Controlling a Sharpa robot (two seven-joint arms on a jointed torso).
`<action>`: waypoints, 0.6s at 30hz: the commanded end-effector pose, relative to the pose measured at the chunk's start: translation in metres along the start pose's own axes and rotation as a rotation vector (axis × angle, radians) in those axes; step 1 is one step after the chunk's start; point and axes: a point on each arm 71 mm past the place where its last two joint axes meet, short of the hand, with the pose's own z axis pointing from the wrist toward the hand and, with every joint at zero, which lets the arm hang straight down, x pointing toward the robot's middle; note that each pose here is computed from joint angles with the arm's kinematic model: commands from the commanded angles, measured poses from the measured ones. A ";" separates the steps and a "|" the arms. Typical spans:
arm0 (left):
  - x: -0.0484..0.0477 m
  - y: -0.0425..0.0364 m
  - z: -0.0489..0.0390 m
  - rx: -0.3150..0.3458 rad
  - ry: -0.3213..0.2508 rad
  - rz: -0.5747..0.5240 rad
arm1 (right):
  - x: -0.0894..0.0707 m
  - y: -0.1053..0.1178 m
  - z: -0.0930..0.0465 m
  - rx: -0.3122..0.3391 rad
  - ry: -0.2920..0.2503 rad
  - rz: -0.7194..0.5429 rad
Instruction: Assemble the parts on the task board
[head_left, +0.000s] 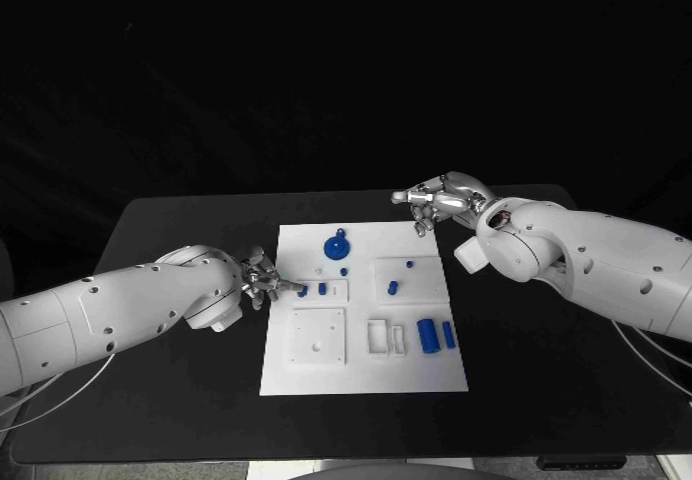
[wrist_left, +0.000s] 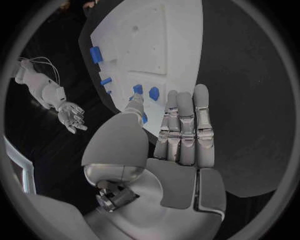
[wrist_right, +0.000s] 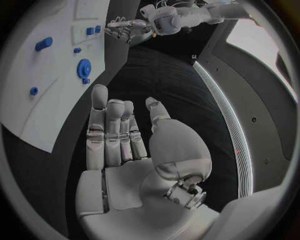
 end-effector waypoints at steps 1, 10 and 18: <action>0.0033 -0.0018 0.0014 -0.004 0.027 -0.006 | 0.001 0.000 0.000 -0.007 0.005 -0.005; 0.0048 -0.0039 0.0080 -0.019 0.034 0.001 | 0.002 0.001 0.000 -0.008 0.006 -0.004; 0.0108 -0.0070 0.0111 -0.016 0.051 0.010 | 0.002 0.001 0.000 -0.008 0.007 -0.004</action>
